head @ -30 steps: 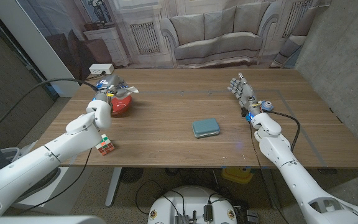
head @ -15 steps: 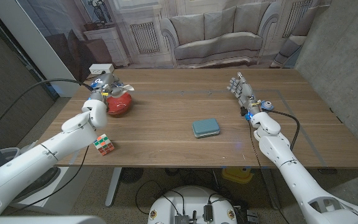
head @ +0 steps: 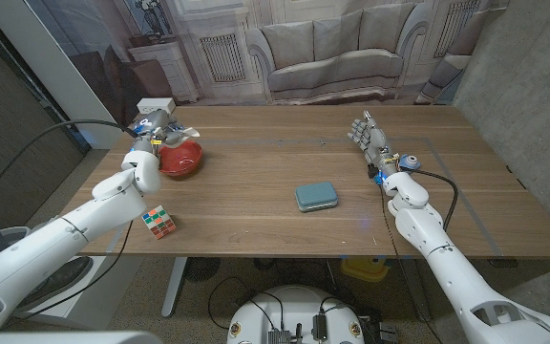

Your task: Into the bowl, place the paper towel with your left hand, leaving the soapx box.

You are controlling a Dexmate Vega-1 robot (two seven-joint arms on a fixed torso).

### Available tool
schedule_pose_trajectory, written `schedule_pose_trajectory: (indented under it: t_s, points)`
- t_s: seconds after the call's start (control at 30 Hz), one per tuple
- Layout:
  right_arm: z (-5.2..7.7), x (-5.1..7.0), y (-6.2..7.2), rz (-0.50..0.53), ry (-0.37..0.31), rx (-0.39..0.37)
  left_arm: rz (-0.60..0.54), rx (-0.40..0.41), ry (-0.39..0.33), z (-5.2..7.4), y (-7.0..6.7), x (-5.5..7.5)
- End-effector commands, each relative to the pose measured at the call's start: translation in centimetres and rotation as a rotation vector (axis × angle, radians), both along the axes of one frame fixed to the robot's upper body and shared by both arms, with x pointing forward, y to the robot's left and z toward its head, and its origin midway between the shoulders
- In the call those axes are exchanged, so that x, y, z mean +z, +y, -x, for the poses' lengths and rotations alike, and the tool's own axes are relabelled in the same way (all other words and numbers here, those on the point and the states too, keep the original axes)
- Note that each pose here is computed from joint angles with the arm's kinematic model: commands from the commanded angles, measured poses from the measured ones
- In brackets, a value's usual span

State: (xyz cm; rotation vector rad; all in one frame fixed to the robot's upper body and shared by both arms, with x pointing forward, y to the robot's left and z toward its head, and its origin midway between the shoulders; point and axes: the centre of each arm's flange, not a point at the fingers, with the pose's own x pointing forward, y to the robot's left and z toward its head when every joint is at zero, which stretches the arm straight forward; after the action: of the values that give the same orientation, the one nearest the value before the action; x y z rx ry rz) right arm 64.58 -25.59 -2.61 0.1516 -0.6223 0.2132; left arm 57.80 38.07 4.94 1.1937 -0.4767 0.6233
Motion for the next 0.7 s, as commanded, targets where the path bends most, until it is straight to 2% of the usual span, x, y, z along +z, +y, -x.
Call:
schedule_pose_trajectory:
  t_s: [0.03,0.37,0.7]
  points:
    - [-0.1,-0.5,0.1,-0.013,0.006,-0.007,-0.016,0.047,-0.02,-0.6,1.0,-0.1]
    - [0.1,-0.4,0.0,-0.004,0.007,-0.015,-0.009,0.088,-0.016,-1.1,1.6,-0.4]
    - [0.3,-0.6,-0.1,-0.009,0.003,-0.015,-0.026,0.118,0.004,-1.8,1.4,-0.7]
